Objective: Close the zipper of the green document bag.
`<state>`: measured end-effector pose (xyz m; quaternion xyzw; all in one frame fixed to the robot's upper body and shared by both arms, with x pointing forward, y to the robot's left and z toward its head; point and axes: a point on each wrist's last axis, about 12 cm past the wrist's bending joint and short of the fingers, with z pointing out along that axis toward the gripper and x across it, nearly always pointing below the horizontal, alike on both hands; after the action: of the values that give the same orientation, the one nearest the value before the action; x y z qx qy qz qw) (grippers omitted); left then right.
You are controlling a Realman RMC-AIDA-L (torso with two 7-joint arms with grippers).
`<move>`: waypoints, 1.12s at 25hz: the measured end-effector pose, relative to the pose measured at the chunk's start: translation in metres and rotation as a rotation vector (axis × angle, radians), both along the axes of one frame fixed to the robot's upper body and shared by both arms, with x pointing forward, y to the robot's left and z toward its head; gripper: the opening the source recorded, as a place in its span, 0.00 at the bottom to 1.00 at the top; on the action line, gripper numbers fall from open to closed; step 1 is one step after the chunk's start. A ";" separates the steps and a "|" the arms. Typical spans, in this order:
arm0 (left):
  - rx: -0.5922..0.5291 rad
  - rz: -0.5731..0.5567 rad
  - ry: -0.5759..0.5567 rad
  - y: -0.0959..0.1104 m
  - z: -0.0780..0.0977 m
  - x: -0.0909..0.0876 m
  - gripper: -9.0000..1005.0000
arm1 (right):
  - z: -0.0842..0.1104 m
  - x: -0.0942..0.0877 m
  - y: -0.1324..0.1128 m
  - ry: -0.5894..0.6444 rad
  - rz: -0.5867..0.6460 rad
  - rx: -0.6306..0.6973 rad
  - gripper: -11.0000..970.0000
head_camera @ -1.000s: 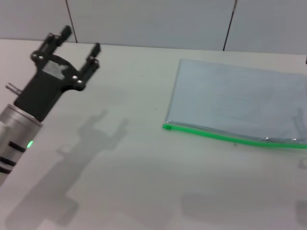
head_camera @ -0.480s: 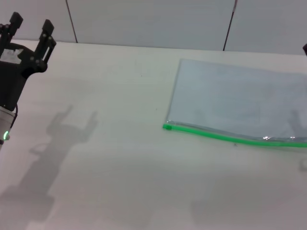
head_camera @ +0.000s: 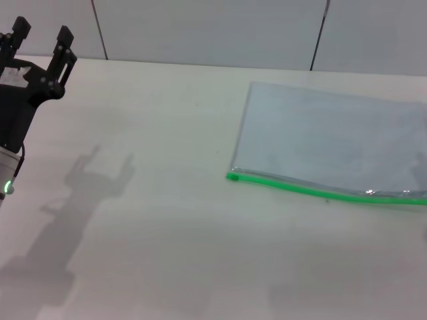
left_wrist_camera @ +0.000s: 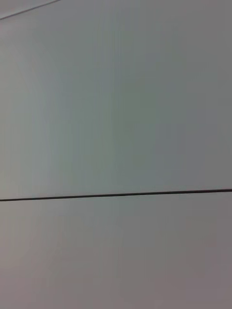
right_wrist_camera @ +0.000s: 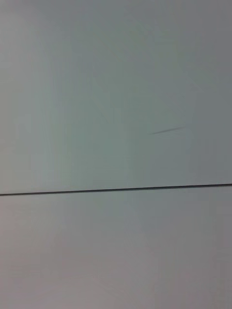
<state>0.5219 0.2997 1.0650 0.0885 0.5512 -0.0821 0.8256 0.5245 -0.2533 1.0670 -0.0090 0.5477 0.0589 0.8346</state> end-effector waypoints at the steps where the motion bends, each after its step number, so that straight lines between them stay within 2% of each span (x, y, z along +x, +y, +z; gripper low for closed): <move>1: 0.000 0.000 0.000 0.000 0.000 0.000 0.68 | 0.000 0.000 0.000 0.000 0.002 0.005 0.91; 28: -0.002 -0.004 0.002 -0.001 0.000 0.001 0.68 | 0.002 -0.006 0.000 -0.028 -0.010 0.037 0.91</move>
<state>0.5226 0.2984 1.0650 0.0886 0.5518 -0.0842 0.8250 0.5180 -0.2533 1.0687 0.0084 0.5347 0.0649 0.8425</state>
